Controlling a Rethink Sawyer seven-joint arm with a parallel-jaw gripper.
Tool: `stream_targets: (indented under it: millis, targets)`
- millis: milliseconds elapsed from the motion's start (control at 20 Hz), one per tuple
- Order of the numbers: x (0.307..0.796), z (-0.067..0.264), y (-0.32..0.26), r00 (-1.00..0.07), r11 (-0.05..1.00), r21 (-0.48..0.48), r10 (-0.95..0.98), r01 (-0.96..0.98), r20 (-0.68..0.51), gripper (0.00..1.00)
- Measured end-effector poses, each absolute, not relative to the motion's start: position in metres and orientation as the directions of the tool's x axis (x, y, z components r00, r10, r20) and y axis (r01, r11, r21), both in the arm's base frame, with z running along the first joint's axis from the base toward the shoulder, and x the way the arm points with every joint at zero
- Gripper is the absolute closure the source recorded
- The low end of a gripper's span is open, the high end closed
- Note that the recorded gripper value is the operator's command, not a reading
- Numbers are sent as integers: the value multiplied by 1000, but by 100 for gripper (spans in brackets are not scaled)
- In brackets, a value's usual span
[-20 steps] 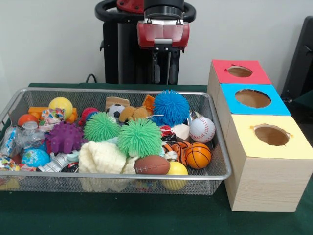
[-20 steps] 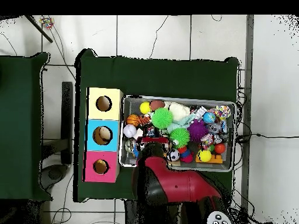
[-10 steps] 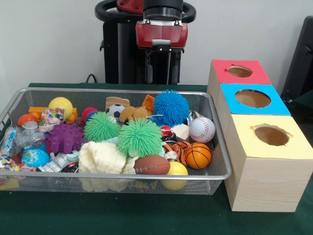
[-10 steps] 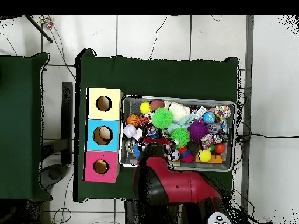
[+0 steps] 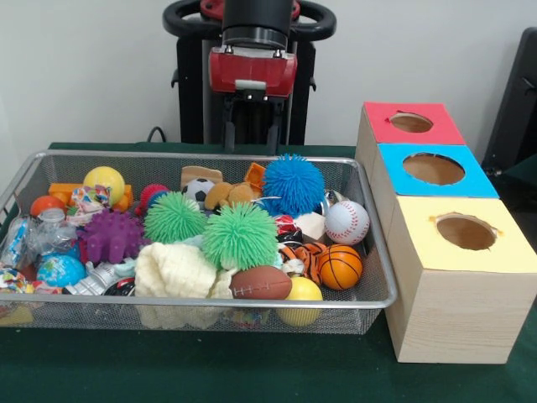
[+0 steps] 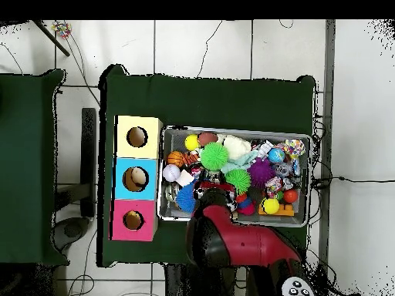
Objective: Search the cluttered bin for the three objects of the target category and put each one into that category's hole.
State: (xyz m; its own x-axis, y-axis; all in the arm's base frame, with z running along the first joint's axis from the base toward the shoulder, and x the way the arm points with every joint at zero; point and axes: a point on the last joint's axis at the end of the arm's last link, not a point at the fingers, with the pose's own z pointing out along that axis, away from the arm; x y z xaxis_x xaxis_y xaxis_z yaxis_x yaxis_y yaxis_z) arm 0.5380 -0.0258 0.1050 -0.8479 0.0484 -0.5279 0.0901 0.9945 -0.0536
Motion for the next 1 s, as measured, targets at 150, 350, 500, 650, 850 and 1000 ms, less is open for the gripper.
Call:
stream_targets:
  millis: [150,350,500,650,850,1000]
  targets:
    - [535,96,-33,-856,993,-61,57,102,-513,0]
    - [528,81,-39,-872,992,-62,69,113,-485,0]
    - [524,72,-42,-879,991,-61,77,119,-470,0]
    - [522,62,-48,-885,990,-56,90,130,-456,0]
    - [522,51,-55,-890,988,-52,105,143,-443,0]
    - [524,41,-58,-893,988,-50,110,146,-435,0]
